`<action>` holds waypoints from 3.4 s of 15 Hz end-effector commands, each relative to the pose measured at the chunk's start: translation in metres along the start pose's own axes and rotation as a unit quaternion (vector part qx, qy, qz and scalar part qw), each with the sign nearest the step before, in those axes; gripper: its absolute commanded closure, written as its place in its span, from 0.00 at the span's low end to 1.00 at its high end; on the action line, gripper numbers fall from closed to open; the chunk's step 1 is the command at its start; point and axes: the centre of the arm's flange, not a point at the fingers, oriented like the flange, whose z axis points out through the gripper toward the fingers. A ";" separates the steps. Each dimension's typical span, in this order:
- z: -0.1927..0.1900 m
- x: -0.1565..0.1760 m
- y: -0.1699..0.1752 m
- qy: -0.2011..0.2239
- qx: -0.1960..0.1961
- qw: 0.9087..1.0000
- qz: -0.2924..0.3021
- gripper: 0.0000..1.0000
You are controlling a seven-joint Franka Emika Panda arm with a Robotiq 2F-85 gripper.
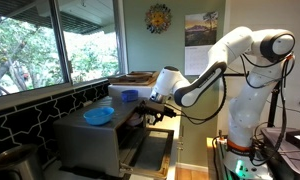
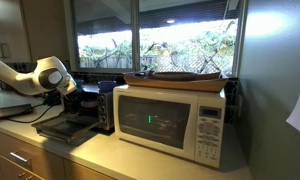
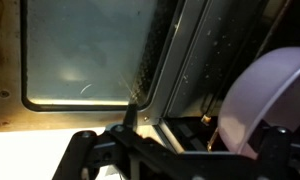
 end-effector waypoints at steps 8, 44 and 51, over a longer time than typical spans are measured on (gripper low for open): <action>-0.002 0.002 -0.002 0.017 0.021 1.000 -0.016 0.00; -0.046 -0.002 0.029 0.174 0.181 0.896 -0.367 0.00; -0.080 0.002 0.042 0.118 0.219 0.863 -0.439 0.00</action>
